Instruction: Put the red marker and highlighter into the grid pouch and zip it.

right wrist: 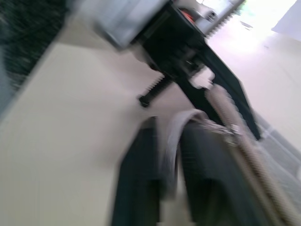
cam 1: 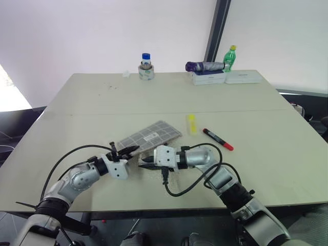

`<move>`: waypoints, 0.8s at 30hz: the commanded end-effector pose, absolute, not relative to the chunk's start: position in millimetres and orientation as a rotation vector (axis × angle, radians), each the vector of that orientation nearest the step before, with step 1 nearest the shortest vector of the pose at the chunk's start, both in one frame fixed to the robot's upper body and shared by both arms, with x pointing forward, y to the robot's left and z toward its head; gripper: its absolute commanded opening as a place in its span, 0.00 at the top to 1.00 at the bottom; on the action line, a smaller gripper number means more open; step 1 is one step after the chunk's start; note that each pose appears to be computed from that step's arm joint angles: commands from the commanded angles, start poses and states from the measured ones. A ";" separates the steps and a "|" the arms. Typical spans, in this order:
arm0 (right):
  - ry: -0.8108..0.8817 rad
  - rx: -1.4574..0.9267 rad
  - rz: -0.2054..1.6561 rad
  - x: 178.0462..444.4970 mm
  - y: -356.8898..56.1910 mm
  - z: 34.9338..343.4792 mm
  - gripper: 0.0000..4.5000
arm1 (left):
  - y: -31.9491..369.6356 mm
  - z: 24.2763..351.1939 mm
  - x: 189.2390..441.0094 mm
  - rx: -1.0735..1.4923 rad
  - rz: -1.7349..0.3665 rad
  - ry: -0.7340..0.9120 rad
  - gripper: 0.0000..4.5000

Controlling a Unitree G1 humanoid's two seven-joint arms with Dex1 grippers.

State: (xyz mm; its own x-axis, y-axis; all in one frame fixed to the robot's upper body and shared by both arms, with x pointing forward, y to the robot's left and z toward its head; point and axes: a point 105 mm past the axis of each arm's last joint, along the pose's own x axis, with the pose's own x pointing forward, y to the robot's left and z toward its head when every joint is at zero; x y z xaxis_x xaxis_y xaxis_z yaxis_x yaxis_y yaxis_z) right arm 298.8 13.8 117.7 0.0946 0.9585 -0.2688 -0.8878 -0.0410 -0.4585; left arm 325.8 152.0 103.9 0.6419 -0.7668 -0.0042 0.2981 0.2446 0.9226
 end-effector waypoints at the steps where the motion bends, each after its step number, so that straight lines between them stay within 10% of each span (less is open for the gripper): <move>1: -0.192 -0.566 1.468 301.9 -0.5 135.6 0.46 | 155.2 98.7 325.8 1.111 -0.755 -0.482 1.00; 5: -0.140 -0.617 1.432 307.3 -22.7 129.4 0.01 | 156.6 102.5 327.6 1.116 -0.725 -0.493 1.00; 24: -0.037 -0.125 0.464 332.2 -141.9 136.6 0.01 | 169.1 102.4 331.8 1.163 -0.653 -0.495 1.00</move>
State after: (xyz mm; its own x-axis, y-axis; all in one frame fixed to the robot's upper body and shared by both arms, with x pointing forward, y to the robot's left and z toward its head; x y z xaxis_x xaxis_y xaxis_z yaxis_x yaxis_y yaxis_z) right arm 331.6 -141.0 115.3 0.8808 0.4689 -0.0655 -0.4734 0.8737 -0.1116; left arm 328.8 161.7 104.7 0.6992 -0.7135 0.0453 0.2137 0.2690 0.9391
